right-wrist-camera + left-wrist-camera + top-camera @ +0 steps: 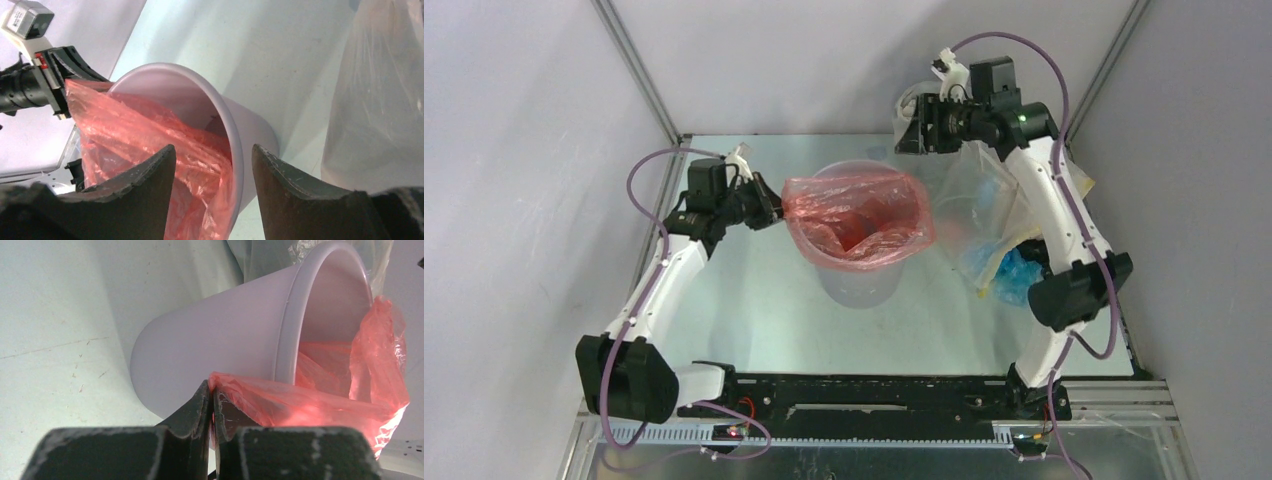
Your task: Put the trash bags into the trash bin
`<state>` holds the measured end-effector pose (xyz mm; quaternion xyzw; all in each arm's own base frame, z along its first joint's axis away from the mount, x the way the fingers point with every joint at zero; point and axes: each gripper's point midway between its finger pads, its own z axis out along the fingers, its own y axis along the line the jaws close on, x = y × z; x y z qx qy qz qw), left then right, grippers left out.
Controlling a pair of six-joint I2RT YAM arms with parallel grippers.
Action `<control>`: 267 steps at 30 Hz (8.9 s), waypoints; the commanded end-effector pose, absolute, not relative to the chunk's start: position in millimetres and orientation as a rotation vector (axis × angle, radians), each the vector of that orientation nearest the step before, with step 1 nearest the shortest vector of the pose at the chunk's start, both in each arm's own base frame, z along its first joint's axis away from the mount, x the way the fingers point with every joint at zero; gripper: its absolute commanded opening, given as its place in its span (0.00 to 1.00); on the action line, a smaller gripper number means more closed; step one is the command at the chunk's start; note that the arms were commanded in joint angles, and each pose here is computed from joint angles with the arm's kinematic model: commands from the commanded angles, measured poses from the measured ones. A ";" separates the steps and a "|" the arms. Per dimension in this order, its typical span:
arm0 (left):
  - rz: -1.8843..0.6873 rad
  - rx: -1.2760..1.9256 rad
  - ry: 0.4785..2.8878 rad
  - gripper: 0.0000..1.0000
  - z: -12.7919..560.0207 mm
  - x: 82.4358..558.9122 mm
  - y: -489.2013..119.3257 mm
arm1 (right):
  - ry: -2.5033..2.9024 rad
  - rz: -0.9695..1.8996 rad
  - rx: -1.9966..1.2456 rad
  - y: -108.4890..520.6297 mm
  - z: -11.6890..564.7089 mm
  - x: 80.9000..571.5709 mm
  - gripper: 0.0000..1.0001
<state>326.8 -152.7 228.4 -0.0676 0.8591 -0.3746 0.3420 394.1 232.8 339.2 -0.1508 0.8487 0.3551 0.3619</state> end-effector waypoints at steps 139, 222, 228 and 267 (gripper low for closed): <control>-0.945 -0.202 2.433 0.09 194.9 326.7 -157.8 | 2.444 0.692 0.806 269.6 313.7 347.7 0.18; -1.037 -0.218 2.463 0.10 195.4 270.6 -168.6 | 2.588 0.972 0.335 224.2 233.6 219.1 0.19; -1.025 -0.222 2.450 0.10 197.3 271.8 -167.4 | 2.429 1.166 0.420 207.9 230.4 207.8 0.39; -1.432 -1.211 2.029 0.59 216.6 234.4 -154.1 | 1.980 1.610 1.051 206.5 244.0 252.1 0.47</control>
